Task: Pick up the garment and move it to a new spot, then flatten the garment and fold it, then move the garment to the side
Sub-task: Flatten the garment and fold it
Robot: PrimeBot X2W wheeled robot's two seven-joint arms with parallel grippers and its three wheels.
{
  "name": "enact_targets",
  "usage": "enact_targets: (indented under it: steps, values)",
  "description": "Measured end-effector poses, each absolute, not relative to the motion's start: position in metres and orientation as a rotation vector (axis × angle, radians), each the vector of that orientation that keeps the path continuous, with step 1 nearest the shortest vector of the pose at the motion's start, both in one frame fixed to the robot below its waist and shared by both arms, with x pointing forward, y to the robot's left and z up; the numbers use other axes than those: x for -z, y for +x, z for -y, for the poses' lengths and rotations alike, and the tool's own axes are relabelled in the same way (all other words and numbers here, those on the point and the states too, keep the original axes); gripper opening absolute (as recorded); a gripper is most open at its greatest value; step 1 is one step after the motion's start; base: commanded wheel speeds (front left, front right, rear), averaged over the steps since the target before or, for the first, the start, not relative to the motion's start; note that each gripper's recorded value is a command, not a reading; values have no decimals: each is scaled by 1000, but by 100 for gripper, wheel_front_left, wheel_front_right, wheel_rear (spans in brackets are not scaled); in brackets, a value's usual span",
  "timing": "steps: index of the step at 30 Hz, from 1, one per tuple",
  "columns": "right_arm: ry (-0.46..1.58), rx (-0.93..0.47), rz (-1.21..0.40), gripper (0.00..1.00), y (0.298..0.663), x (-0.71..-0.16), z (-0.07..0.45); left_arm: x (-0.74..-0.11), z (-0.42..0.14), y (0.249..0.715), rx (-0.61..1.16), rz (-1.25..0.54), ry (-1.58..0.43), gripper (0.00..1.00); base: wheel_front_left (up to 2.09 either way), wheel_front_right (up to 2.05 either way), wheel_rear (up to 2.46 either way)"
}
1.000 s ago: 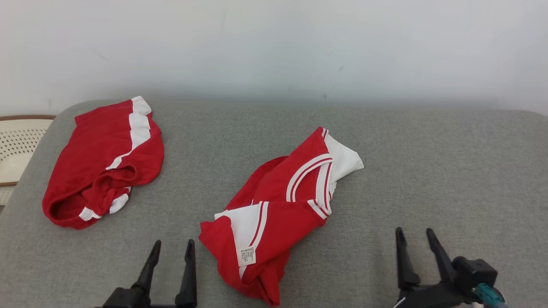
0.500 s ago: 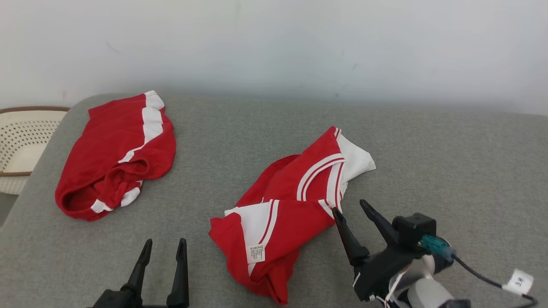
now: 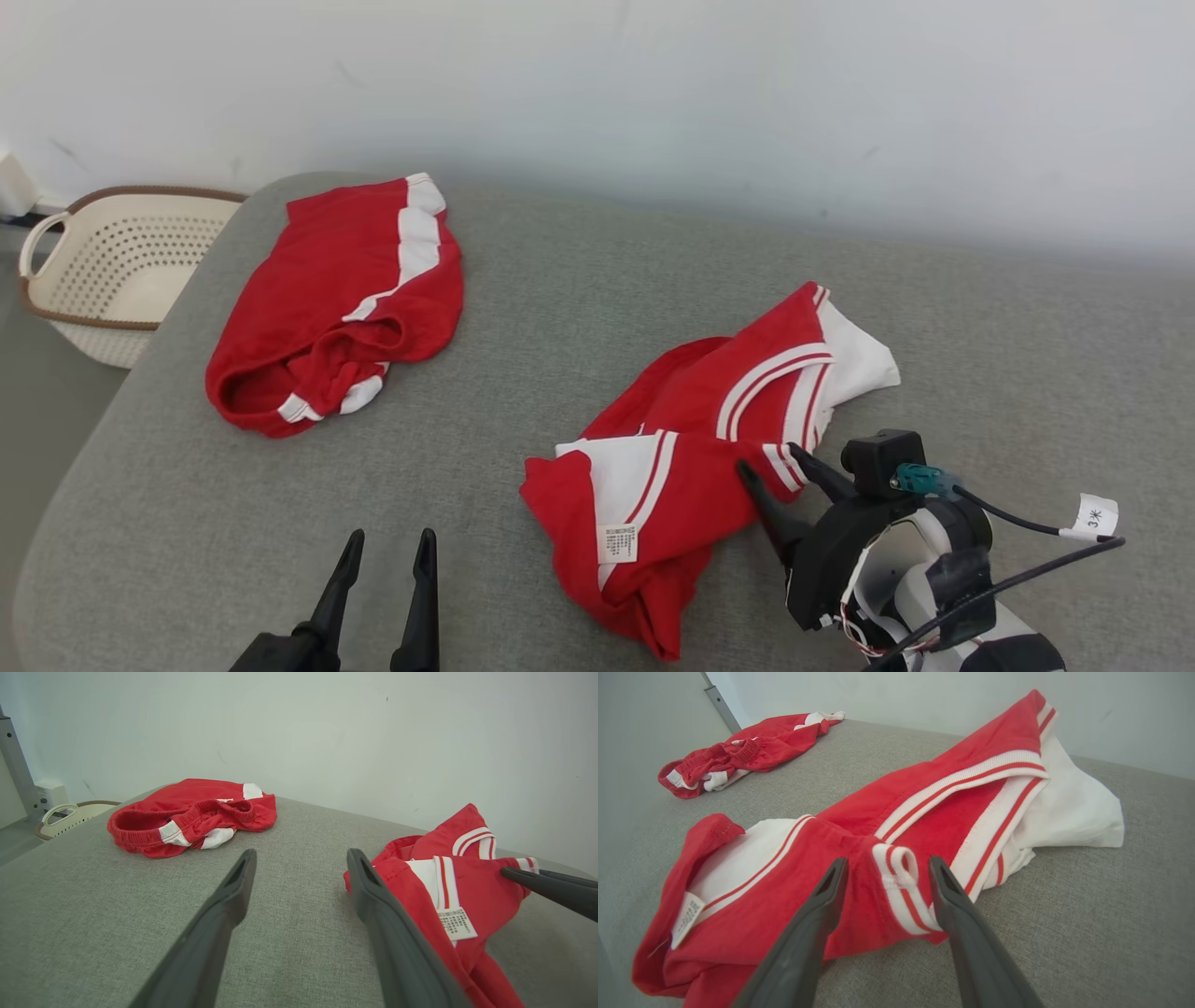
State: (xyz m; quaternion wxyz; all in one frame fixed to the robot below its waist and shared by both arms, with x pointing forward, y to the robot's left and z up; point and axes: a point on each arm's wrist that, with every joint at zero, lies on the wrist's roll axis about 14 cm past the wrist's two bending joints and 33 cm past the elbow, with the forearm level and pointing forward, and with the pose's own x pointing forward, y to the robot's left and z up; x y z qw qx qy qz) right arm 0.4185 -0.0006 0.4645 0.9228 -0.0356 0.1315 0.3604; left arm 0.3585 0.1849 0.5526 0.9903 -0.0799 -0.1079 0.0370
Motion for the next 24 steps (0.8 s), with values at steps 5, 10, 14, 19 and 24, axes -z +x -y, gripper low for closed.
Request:
enact_targets:
  steps: [5, 10, 14, 19, 24]
  values:
    - [-71, -759, -254, 0, 424, -465, -5, -551, -193, 355, -106, 212, -159, 100, 0, 0, 0]
    - [-102, -690, -143, 0, 444, -487, 24, -551, -189, 357, -94, 212, -165, 100, 0, 0, 0]
    - [-132, -598, -65, 0, 459, -508, 63, -551, -180, 360, -67, 210, -175, 100, 0, 0, 0]
    - [-135, -480, 9, 0, 465, -532, 112, -549, -168, 363, -34, 202, -186, 100, 0, 0, 0]
    - [-109, -389, 11, 0, 447, -525, 152, -551, -158, 365, -6, 205, -191, 100, 0, 0, 0]
